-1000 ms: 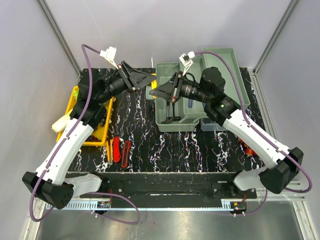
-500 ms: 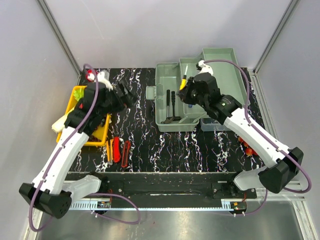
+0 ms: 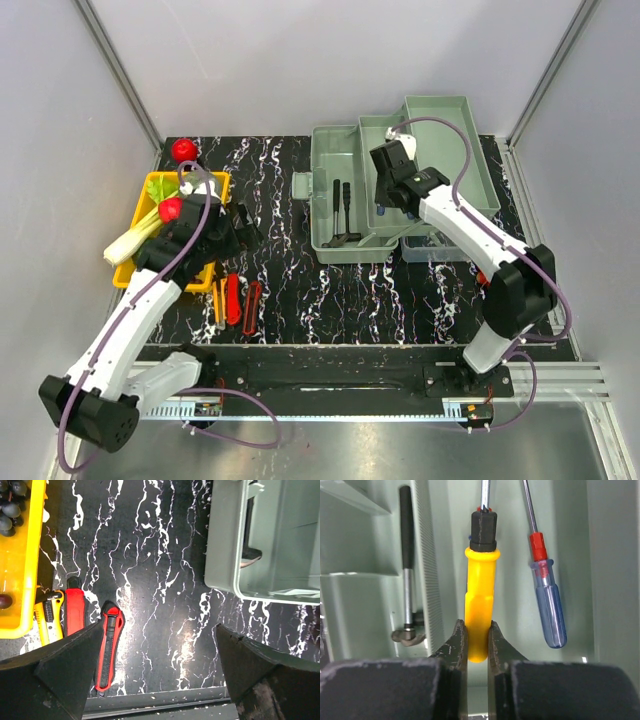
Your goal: Pack the tool kit
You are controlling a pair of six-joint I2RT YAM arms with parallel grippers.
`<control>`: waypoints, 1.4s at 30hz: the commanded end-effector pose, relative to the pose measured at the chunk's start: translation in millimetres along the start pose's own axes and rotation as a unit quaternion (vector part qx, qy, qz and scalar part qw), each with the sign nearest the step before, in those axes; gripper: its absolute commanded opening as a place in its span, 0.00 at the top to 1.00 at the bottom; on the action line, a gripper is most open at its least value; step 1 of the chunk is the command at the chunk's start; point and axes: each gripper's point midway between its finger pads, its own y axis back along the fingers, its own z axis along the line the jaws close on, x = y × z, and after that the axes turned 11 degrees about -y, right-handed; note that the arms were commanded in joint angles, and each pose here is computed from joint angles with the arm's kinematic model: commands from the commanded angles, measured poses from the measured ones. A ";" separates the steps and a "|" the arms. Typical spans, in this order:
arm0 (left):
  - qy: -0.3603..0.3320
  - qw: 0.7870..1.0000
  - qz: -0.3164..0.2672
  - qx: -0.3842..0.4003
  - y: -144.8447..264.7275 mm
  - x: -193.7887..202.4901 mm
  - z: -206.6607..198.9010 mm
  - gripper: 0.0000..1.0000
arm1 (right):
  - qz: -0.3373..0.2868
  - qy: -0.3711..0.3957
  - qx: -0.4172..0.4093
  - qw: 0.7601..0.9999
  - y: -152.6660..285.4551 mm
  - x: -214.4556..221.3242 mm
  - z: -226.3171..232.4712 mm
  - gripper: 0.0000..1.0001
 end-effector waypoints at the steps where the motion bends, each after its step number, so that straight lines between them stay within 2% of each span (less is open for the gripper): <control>1: 0.000 1.000 0.008 -0.012 -13.4 1.8 3.1 0.01 | -0.014 0.032 0.033 0.999 -0.6 -9.3 -14.5 1.00; 6: 0.013 0.998 0.041 -0.046 -33.5 12.1 11.2 0.02 | -0.001 0.035 0.063 0.997 -8.8 0.2 -28.0 1.00; 10: 0.019 0.994 0.068 -0.080 -52.7 28.3 23.8 0.01 | 0.009 0.030 0.071 0.997 -13.8 8.3 -30.4 0.95; 18: -0.012 0.985 0.121 -0.123 -81.6 60.5 46.1 0.01 | 0.019 0.018 0.084 0.996 -20.5 14.3 -31.2 0.90; 20: -0.016 0.983 0.129 -0.126 -84.2 64.6 48.4 0.01 | 0.023 0.018 0.091 0.995 -21.4 15.9 -33.7 0.81; 21: -0.017 0.983 0.132 -0.127 -85.0 66.0 49.5 0.01 | 0.023 0.018 0.094 0.995 -20.1 15.2 -34.7 0.74; 22: -0.017 0.982 0.134 -0.129 -85.7 66.6 50.7 0.02 | 0.022 0.016 0.095 0.995 -18.7 14.7 -35.5 0.62; 24: -0.019 0.982 0.135 -0.134 -86.1 67.4 53.3 0.02 | 0.012 0.010 0.088 0.996 -13.4 9.9 -34.5 0.48; 27: -0.021 0.980 0.142 -0.138 -86.8 70.0 55.7 0.02 | -0.008 -0.001 0.045 0.999 1.3 -4.5 -21.7 0.36; 32: -0.022 0.974 0.179 -0.134 -93.5 89.4 56.6 0.05 | -0.034 -0.017 -0.075 0.996 42.5 -32.9 16.2 0.34; 37: -0.021 0.969 0.207 -0.133 -97.6 107.4 58.7 0.16 | -0.057 -0.032 -0.199 0.978 88.3 -53.1 50.2 0.33; 42: -0.022 0.968 0.222 -0.119 -100.0 118.8 55.7 0.28 | -0.060 -0.043 -0.229 0.971 102.2 -57.8 57.7 0.32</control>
